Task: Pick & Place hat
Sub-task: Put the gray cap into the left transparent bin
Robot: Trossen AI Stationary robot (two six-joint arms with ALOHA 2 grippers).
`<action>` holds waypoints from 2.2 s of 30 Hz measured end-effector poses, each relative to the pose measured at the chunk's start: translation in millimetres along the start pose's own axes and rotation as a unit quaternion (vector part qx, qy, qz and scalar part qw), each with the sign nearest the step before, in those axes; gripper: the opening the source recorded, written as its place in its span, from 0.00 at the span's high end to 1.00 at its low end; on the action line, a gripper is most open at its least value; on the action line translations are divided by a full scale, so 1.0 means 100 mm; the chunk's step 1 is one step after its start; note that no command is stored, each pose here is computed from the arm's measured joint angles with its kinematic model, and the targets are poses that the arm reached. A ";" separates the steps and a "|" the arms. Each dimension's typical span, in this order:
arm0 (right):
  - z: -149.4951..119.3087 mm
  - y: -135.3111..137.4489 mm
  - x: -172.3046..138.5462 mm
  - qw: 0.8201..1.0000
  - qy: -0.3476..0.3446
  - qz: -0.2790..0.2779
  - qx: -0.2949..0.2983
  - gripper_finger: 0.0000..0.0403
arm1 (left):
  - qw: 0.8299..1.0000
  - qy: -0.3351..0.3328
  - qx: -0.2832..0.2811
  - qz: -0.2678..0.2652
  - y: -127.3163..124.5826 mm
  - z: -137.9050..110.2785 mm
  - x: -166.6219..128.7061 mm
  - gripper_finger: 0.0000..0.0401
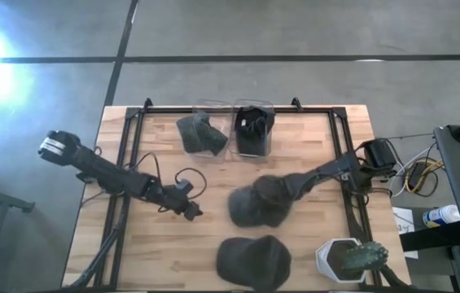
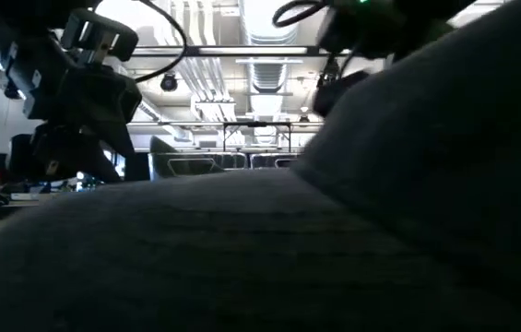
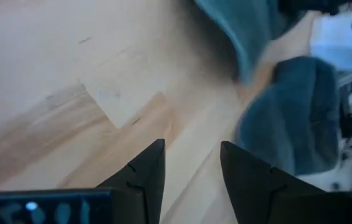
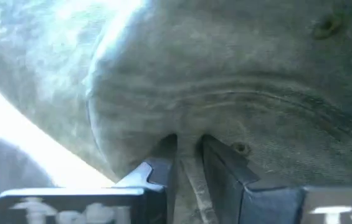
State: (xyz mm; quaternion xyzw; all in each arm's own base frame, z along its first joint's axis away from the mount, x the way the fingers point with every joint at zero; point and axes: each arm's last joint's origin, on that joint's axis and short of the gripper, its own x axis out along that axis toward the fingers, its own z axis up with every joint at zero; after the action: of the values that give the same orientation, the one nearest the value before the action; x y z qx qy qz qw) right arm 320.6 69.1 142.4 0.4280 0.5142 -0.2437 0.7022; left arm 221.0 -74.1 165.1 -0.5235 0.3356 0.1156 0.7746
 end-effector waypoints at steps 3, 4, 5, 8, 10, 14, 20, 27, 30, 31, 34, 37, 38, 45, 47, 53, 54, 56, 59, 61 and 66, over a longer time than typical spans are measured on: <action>0.26 0.02 -0.07 0.999 -0.031 0.008 -0.001 0.83 | 0.999 -0.031 -0.031 0.002 0.04 -0.01 0.01 0.63; 0.33 0.02 -0.09 0.999 -0.039 0.014 -0.004 0.83 | 0.998 -0.041 -0.039 0.005 0.06 -0.01 0.01 0.63; 0.40 0.03 -0.11 0.999 -0.045 0.019 -0.007 0.83 | 0.998 -0.051 -0.045 0.008 0.07 -0.01 0.01 0.63; 0.58 0.05 -0.18 0.998 -0.059 0.031 -0.015 0.83 | 0.994 -0.088 -0.063 0.014 0.08 0.01 0.00 0.63; 0.66 0.07 -0.23 0.997 -0.060 0.042 -0.017 0.83 | 0.990 -0.118 -0.073 0.018 0.08 0.03 0.00 0.63; 0.70 0.09 -0.26 0.997 -0.061 0.048 -0.021 0.83 | 0.980 -0.173 -0.087 0.036 0.12 0.06 0.01 0.63; 0.61 0.00 -0.17 0.998 -0.049 0.028 -0.009 0.83 | 0.975 -0.187 -0.114 0.030 0.16 0.08 0.21 0.63; 0.55 -0.07 -0.11 0.998 -0.059 0.007 -0.011 0.83 | 0.970 -0.199 -0.130 0.055 0.18 0.14 0.55 0.63; 0.55 -0.05 -0.12 0.998 -0.053 0.015 -0.023 0.83 | 0.966 -0.207 -0.146 0.046 0.17 0.20 0.64 0.63; 0.55 -0.05 -0.12 0.998 -0.051 0.015 -0.025 0.83 | 0.966 -0.209 -0.147 0.042 0.16 0.21 0.67 0.63; 0.54 -0.07 -0.10 0.999 -0.045 0.012 -0.025 0.83 | 0.965 -0.221 -0.140 0.028 0.13 0.24 0.71 0.63; 0.52 -0.10 -0.08 0.999 -0.036 0.012 -0.024 0.83 | 0.960 -0.240 -0.140 0.022 0.11 0.26 0.71 0.63; 0.51 -0.12 -0.07 0.999 -0.034 0.009 -0.022 0.83 | 0.959 -0.244 -0.140 0.019 0.11 0.26 0.70 0.63; 0.46 -0.21 -0.01 1.000 -0.024 -0.006 -0.016 0.83 | 0.955 -0.258 -0.142 0.013 0.08 0.28 0.66 0.63; 0.46 -0.21 -0.01 1.000 -0.024 -0.005 -0.016 0.83 | 0.956 -0.256 -0.145 0.012 0.08 0.28 0.66 0.63; 0.48 -0.18 -0.02 0.999 -0.030 0.006 -0.017 0.83 | 0.953 -0.256 -0.162 -0.017 0.06 0.30 0.72 0.63; 0.48 -0.18 -0.02 0.999 -0.032 0.010 -0.017 0.83 | 0.953 -0.255 -0.162 -0.023 0.05 0.30 0.74 0.63; 0.49 -0.16 -0.02 0.999 -0.035 0.017 -0.017 0.83 | 0.953 -0.254 -0.161 -0.036 0.04 0.32 0.80 0.63; 0.49 -0.15 -0.02 0.999 -0.038 0.022 -0.017 0.83 | 0.955 -0.253 -0.147 -0.042 0.02 0.35 0.90 0.63; 0.49 -0.15 -0.02 0.999 -0.036 0.021 -0.017 0.83 | 0.957 -0.247 -0.142 -0.055 -0.02 0.37 0.96 0.63; 0.49 -0.15 -0.02 0.999 -0.032 0.025 -0.018 0.83 | 0.967 -0.230 -0.088 -0.068 -0.14 0.42 1.01 0.66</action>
State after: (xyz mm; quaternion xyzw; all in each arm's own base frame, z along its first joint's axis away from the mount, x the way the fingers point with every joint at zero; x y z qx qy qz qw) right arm 333.5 19.4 144.1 0.4198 0.4845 -0.2305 0.7320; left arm 320.5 -59.8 120.0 -0.5708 0.1009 0.2089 0.7876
